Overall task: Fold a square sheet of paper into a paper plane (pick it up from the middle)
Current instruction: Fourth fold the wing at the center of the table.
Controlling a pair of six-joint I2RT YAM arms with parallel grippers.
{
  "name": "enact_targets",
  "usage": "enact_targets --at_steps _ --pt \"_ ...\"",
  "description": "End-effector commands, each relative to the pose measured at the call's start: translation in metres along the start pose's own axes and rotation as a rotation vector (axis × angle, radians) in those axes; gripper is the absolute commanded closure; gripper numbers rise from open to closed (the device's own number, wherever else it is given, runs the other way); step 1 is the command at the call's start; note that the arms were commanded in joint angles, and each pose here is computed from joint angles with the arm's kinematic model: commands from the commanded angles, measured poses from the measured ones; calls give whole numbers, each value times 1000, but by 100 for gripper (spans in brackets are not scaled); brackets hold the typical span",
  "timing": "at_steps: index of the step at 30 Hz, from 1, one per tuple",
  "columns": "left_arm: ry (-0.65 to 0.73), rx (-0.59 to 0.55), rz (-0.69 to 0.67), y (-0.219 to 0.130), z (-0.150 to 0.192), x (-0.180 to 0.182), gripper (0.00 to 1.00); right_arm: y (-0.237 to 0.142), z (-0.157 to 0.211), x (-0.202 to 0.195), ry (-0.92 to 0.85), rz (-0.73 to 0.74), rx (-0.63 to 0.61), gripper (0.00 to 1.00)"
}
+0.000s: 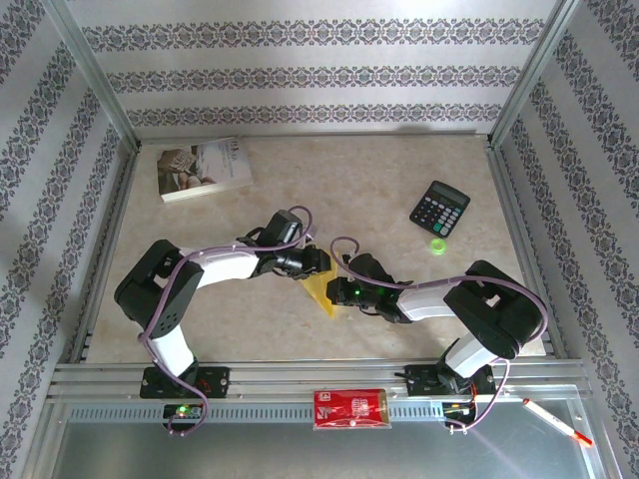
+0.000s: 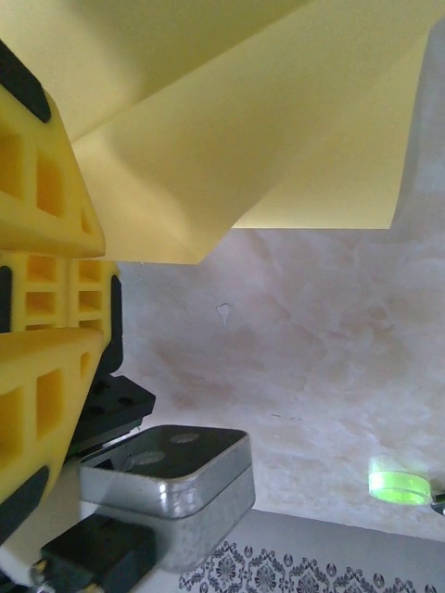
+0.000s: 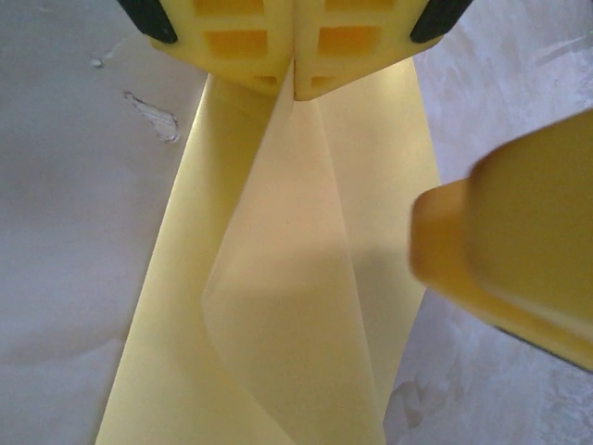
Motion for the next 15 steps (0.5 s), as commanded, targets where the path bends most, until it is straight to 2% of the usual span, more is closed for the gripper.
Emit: enact_targets --at_steps 1,15 --pt "6 16 11 7 -5 2 74 7 3 -8 10 33 19 95" --pt "-60 25 -15 21 -2 35 75 7 5 -9 10 33 28 91"
Point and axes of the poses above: each hand's point on the last joint's axis, 136 mm out from that joint toward the fingers, its own y axis out along the fingers, its own x axis along the line the jaws close on, z = x × y, the point moved 8 cm from there along -y, back along the fingers, and after that the axes turned 15 degrees about y, right-handed, at the moved point
